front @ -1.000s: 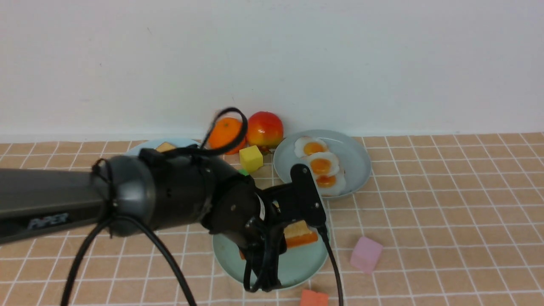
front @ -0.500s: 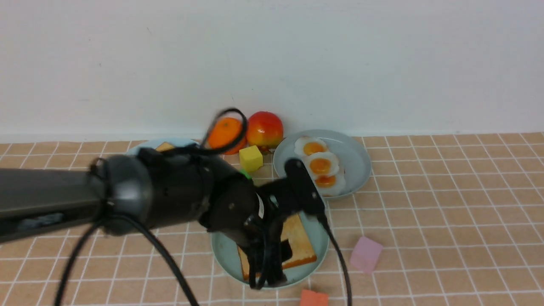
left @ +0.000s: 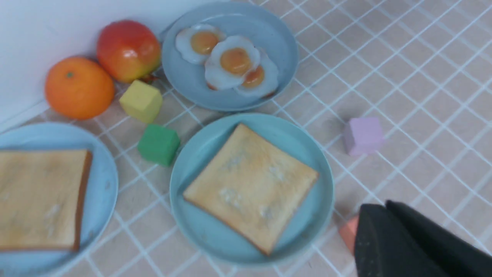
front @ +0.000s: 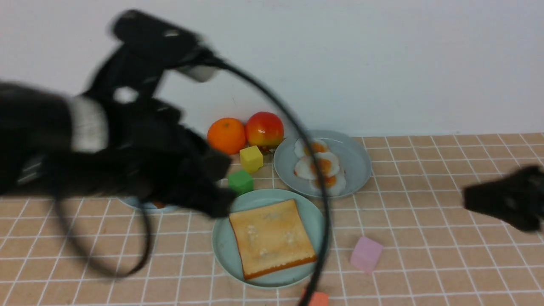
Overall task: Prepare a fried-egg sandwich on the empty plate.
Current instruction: Use the right arm to grab a fried egg
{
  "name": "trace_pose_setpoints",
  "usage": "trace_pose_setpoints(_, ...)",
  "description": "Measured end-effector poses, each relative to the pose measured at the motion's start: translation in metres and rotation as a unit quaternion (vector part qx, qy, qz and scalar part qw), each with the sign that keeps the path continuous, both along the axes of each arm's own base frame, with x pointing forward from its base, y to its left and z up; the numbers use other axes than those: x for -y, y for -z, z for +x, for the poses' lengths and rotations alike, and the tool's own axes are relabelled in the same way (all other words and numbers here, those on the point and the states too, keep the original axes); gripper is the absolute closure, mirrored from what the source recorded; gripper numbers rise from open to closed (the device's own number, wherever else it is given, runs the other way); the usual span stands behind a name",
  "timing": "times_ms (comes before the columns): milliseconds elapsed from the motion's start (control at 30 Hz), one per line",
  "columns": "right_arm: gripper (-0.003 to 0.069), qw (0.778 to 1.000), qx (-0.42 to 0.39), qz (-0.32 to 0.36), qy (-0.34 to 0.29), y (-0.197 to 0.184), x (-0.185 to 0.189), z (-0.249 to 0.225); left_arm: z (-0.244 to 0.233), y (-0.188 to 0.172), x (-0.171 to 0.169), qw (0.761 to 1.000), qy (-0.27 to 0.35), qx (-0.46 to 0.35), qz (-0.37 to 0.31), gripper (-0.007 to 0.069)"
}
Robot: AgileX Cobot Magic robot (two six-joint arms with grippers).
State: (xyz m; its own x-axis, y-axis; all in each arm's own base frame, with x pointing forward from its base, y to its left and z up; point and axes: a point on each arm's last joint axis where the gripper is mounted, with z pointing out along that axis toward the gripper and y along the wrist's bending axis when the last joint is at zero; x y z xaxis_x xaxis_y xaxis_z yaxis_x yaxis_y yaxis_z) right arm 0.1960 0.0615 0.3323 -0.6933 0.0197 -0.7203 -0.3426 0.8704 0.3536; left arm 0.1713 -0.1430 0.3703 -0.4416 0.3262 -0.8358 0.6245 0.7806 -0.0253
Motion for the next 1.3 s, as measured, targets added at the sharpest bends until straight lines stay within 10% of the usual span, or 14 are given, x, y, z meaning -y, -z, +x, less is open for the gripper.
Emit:
trace_pose_setpoints(567, 0.0288, 0.992, -0.117, 0.002, -0.045, 0.100, -0.045, 0.221, -0.094, 0.059, -0.078, 0.973, -0.040, 0.081, -0.211, 0.0638)
trace_pose_setpoints(1300, 0.0230, 0.992, -0.119, 0.040, -0.004, 0.180, -0.060, 0.316, -0.095, 0.061, -0.079, 0.974, -0.041, 0.076, -0.209, 0.0638)
